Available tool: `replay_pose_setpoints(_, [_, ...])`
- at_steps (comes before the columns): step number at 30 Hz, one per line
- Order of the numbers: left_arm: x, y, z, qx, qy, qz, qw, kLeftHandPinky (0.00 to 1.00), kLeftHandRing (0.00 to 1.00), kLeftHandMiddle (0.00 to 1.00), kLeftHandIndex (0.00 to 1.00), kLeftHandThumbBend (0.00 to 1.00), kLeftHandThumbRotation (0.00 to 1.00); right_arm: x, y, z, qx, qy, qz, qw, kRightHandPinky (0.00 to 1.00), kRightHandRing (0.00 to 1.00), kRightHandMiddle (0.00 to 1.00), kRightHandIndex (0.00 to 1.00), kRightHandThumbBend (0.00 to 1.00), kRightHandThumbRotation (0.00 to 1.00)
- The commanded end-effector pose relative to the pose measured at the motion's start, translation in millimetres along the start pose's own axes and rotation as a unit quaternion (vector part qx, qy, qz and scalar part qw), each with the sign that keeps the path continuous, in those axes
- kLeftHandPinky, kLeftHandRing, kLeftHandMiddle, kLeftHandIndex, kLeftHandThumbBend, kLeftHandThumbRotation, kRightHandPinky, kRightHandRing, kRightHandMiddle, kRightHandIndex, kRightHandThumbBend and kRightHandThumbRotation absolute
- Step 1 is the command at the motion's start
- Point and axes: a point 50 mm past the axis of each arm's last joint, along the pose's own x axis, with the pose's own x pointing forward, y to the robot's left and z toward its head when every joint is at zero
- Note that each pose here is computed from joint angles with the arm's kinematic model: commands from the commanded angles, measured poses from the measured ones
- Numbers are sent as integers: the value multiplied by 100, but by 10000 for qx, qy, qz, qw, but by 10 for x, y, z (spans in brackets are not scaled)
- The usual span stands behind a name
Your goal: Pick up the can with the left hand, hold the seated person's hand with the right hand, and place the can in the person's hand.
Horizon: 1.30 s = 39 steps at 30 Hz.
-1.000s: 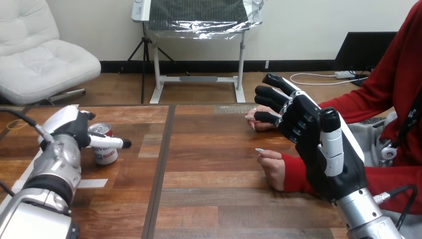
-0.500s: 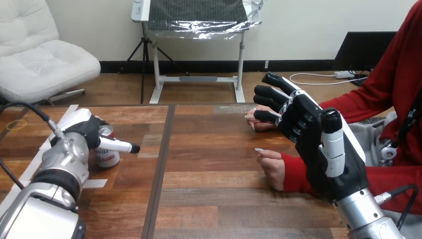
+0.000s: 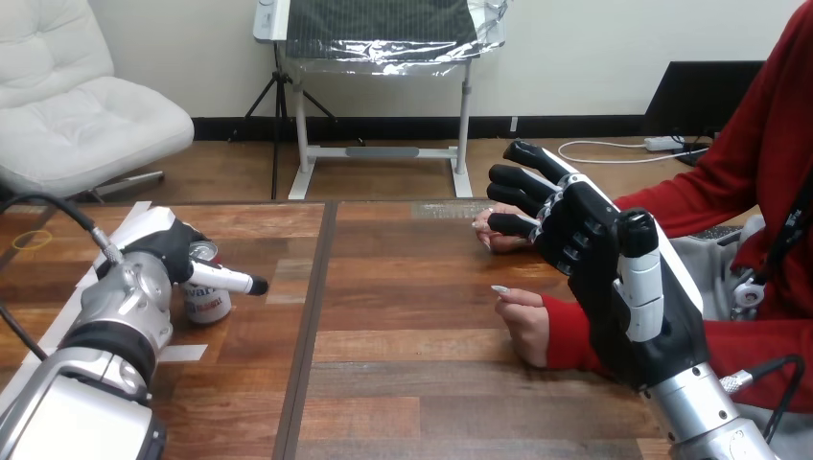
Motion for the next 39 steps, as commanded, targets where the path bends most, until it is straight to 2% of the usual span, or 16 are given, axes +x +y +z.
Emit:
replay_pose_setpoints(1, [-14, 183, 231, -11, -294, 198, 9994, 68, 76, 79, 78, 83, 40, 91, 26, 163, -135, -416, 76, 9990, 80, 86, 85, 88, 88, 100])
replay_pose_setpoints(13, [-15, 189, 239, -26, -341, 198, 9992, 53, 67, 72, 73, 79, 32, 95, 19, 158, -125, -414, 85, 9990, 80, 86, 85, 88, 89, 100])
replay_pose_setpoints(22, [-16, 203, 245, -115, -380, 207, 9990, 47, 63, 69, 71, 77, 24, 96, 19, 154, -112, -401, 92, 9991, 80, 86, 85, 88, 89, 100])
replay_pose_setpoints(31, [-18, 226, 250, -141, -391, 224, 9989, 47, 63, 69, 70, 76, 15, 97, 15, 147, -144, -414, 58, 9990, 79, 85, 85, 88, 88, 100])
replay_pose_setpoints(39, [-20, 256, 253, -150, -405, 227, 9988, 48, 63, 69, 70, 75, 10, 101, 8, 144, -123, -401, 48, 9991, 78, 85, 85, 88, 88, 100])
